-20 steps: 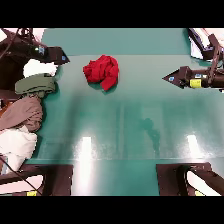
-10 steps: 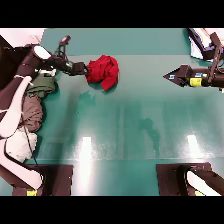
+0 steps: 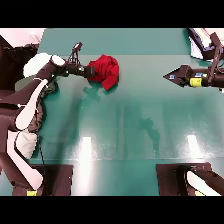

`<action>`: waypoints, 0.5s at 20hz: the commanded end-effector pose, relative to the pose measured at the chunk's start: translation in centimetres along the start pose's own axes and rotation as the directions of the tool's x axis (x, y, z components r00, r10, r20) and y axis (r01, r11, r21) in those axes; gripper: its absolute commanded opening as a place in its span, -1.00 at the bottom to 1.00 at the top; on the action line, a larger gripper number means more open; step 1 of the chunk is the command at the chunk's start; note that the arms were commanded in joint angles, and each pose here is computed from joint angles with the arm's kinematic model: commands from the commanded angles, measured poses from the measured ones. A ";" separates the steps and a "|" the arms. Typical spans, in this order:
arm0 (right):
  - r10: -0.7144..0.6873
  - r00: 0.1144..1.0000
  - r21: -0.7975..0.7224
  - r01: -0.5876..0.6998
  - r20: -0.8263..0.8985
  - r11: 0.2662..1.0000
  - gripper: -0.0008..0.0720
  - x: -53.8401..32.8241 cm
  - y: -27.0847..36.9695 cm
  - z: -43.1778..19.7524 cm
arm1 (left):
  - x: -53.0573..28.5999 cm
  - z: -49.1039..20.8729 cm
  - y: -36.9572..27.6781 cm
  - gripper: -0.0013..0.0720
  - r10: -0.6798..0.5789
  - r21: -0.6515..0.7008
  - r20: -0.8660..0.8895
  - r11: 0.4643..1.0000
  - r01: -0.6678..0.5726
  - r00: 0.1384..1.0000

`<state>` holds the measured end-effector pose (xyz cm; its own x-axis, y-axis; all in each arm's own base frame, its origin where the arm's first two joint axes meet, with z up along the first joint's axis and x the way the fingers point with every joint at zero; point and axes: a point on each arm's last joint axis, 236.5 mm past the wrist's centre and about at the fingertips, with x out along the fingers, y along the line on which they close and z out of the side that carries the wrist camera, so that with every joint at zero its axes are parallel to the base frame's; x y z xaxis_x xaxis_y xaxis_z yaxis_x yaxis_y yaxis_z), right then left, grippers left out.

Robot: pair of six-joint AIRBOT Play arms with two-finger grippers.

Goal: Fold the shirts.

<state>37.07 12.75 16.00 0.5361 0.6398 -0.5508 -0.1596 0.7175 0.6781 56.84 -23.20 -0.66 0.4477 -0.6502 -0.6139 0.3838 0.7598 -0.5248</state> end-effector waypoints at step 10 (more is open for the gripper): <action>0.000 0.904 -0.111 0.053 0.427 0.992 -0.93 -9.2 4.1 6.5 | -31.0 8.8 -29.8 -0.89 -0.378 0.631 0.211 0.757 0.170 0.902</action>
<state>37.37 9.86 23.93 0.7675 0.5233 -0.3702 -0.2190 0.7568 0.6158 46.08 -26.02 32.08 0.4630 -0.8345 -0.2987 0.8080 0.5359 -0.2449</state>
